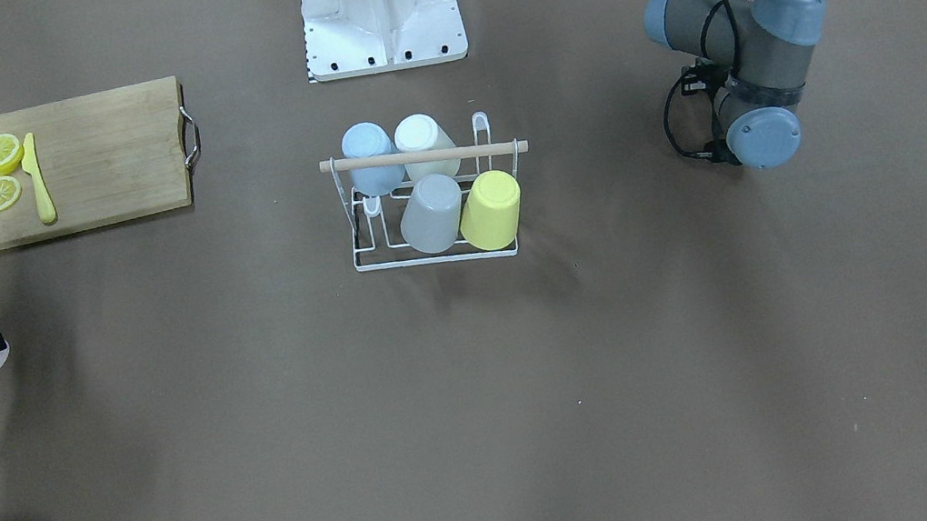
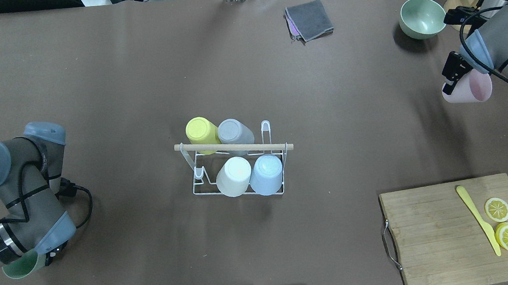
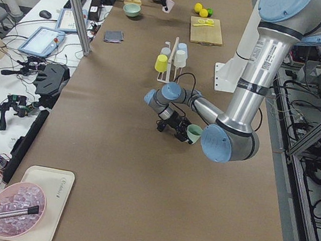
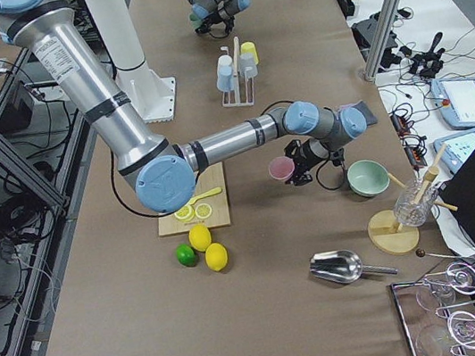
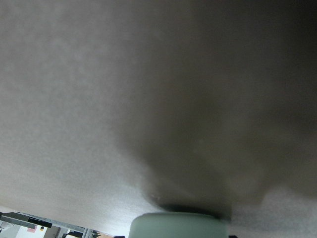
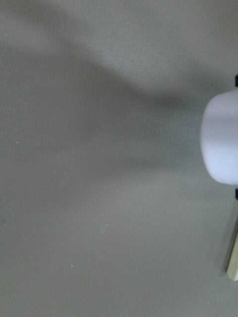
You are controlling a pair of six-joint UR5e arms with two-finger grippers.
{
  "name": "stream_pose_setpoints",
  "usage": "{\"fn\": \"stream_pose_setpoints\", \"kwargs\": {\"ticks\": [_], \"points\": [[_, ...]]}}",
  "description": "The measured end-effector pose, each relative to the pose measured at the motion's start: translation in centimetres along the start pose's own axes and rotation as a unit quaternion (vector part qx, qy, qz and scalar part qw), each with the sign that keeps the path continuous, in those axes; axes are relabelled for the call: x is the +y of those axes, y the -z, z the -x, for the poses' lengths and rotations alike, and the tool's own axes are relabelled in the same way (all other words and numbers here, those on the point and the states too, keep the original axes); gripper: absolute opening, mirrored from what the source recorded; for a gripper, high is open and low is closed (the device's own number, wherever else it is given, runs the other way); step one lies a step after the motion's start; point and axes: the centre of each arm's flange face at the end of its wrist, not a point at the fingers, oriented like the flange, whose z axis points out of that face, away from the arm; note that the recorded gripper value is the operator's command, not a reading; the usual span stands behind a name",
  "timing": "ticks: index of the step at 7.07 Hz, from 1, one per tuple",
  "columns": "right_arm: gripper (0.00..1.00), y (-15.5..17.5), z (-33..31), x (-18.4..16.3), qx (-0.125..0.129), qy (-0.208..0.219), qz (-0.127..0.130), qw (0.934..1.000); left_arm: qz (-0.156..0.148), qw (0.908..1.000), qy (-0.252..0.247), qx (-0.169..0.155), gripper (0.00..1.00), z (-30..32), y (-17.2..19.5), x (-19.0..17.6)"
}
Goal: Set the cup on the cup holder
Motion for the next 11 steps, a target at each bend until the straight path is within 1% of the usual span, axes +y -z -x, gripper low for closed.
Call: {"fn": "stream_pose_setpoints", "kwargs": {"ticks": [1,3,4,6,7,9,10,11], "points": [[0.12,-0.7,-0.3,0.1,-0.015,0.018,-0.009,0.9997,-0.006,1.0,0.007,0.004,0.15,0.3,0.7,0.3],[0.12,-2.0,-2.2,1.4,-0.059,0.052,-0.022,0.9967,-0.03,0.999,0.02,0.025,0.15,2.5,3.5,1.0],[0.12,-1.8,-3.9,2.5,-0.082,0.067,-0.035,0.9938,-0.046,0.9977,0.03,0.04,0.15,4.1,5.5,1.5],[0.12,0.1,-5.9,3.7,-0.127,0.084,-0.072,0.9857,-0.091,0.9918,0.049,0.075,0.15,7.6,10.8,2.6],[0.12,0.7,-5.8,3.8,-0.151,0.092,-0.088,0.9803,-0.114,0.9878,0.055,0.09,0.15,9.0,13.5,3.2],[0.12,1.3,-5.4,4.0,-0.193,0.116,-0.115,0.9675,-0.169,0.9767,0.064,0.116,0.15,11.8,19.1,4.2],[0.12,1.2,-5.2,4.1,-0.215,0.135,-0.129,0.9585,-0.197,0.9708,0.068,0.12,0.15,13.2,21.5,4.3],[0.12,0.9,-4.6,4.0,-0.242,0.161,-0.144,0.9458,-0.23,0.963,0.074,0.12,0.14,14.4,23.6,3.8]]}}
